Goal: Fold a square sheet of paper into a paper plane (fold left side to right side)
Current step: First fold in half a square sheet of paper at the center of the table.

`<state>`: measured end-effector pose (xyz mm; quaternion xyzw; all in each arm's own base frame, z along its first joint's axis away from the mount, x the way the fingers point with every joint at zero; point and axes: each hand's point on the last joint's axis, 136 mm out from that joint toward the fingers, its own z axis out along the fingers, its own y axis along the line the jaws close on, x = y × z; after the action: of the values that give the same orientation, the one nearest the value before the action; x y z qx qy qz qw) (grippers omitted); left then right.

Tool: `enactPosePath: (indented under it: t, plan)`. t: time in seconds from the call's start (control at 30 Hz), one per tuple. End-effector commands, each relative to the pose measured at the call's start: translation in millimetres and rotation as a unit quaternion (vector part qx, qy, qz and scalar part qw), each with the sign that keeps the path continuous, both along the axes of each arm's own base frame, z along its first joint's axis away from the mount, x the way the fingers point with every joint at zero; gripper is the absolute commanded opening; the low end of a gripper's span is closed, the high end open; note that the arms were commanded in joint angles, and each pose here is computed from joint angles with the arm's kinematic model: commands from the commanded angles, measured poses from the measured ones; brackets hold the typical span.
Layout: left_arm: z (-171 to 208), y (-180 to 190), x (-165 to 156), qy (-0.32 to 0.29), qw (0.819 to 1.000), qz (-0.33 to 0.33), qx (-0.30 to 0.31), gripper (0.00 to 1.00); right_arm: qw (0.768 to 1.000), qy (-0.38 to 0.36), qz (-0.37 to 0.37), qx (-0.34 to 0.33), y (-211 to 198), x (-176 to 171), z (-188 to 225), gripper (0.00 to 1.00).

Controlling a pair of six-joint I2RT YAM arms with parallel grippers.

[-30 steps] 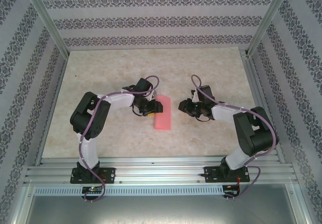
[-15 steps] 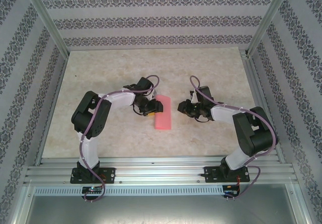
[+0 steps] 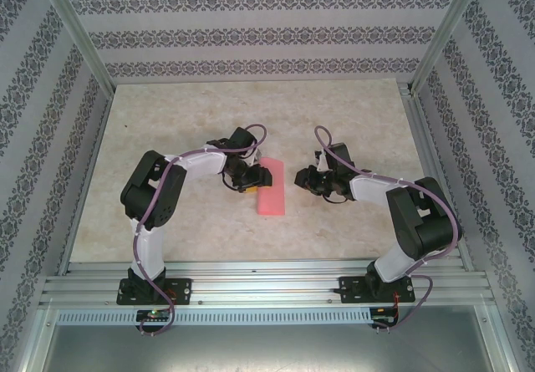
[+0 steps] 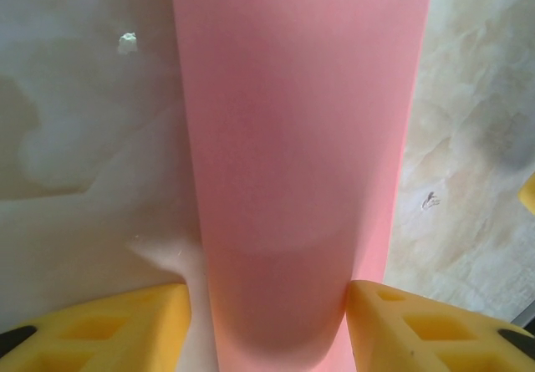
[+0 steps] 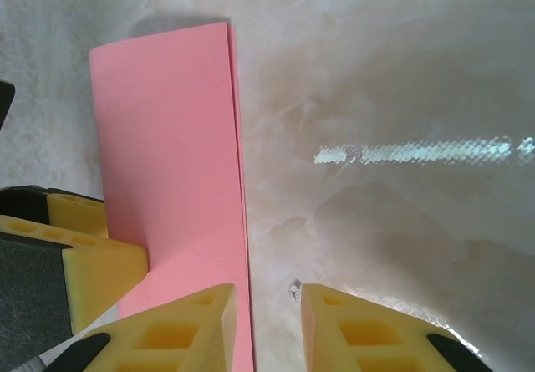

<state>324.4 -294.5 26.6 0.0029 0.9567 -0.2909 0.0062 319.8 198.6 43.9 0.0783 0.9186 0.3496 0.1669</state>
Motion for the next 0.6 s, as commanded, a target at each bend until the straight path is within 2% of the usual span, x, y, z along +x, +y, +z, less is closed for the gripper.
enactPosePath:
  t: [0.0,0.57]
  plan:
    - [-43.2,8.5,-10.6,0.011,0.998,-0.017,0.057,0.56,1.0,-0.008,0.001,0.002,4.5,2.4,3.2,0.27]
    - [-49.9,8.2,-13.6,0.014,0.997,-0.032,0.073,0.56,1.0,-0.003,0.011,0.004,14.8,1.2,1.7,0.25]
